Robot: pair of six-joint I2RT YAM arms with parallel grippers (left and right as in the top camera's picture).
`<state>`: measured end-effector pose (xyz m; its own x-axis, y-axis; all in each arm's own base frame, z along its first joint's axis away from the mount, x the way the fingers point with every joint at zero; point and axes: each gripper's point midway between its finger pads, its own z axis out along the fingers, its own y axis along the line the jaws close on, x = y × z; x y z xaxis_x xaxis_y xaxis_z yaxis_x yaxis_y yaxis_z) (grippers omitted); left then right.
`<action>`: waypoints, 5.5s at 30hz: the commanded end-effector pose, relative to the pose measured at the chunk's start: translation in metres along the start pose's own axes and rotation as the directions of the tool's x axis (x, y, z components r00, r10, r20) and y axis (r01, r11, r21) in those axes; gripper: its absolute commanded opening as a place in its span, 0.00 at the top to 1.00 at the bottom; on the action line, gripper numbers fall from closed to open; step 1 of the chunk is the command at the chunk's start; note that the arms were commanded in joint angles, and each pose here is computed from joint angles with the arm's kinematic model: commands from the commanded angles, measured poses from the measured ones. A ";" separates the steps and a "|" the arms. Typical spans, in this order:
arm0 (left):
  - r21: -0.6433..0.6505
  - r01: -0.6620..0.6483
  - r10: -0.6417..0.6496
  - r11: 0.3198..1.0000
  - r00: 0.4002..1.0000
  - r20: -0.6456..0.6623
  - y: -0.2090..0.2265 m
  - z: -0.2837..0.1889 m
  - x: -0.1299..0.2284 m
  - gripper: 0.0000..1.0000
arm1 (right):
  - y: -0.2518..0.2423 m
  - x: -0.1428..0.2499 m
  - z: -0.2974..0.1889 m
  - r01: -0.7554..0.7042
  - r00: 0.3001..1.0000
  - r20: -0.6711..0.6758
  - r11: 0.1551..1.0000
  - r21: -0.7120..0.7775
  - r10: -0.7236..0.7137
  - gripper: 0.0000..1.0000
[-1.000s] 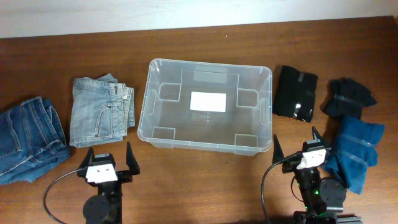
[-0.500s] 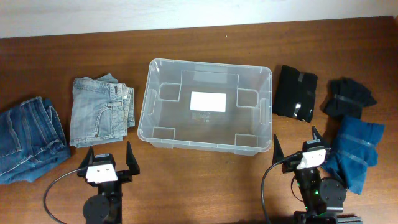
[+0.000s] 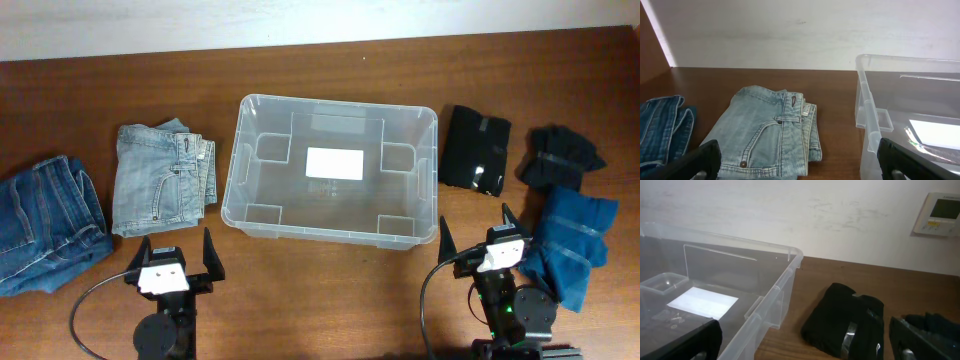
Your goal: Pack container
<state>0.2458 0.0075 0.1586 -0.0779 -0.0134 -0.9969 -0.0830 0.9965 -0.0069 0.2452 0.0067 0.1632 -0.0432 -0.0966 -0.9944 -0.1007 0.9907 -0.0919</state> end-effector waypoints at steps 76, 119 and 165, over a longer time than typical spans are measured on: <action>-0.016 0.009 -0.009 1.000 1.000 -0.006 0.003 0.001 0.003 0.01 | 0.001 -0.001 0.000 -0.007 1.000 0.008 1.000 -0.007 0.007 0.02; -0.016 0.009 -0.009 1.000 1.000 -0.006 0.003 0.001 0.003 0.01 | 0.039 -0.114 -0.068 -0.502 0.482 -0.811 0.863 0.055 0.332 0.02; -0.016 0.009 -0.009 1.000 1.000 -0.006 0.003 0.001 0.003 0.01 | 0.093 0.036 -0.030 -0.085 -0.076 -0.977 0.975 0.207 0.200 0.96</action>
<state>0.2460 0.0076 0.1581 -0.0801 -0.0132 -0.9967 -0.0834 0.9965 -0.0065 0.2015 0.0930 0.1273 -0.9877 0.1134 0.1073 0.1151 0.9933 0.0093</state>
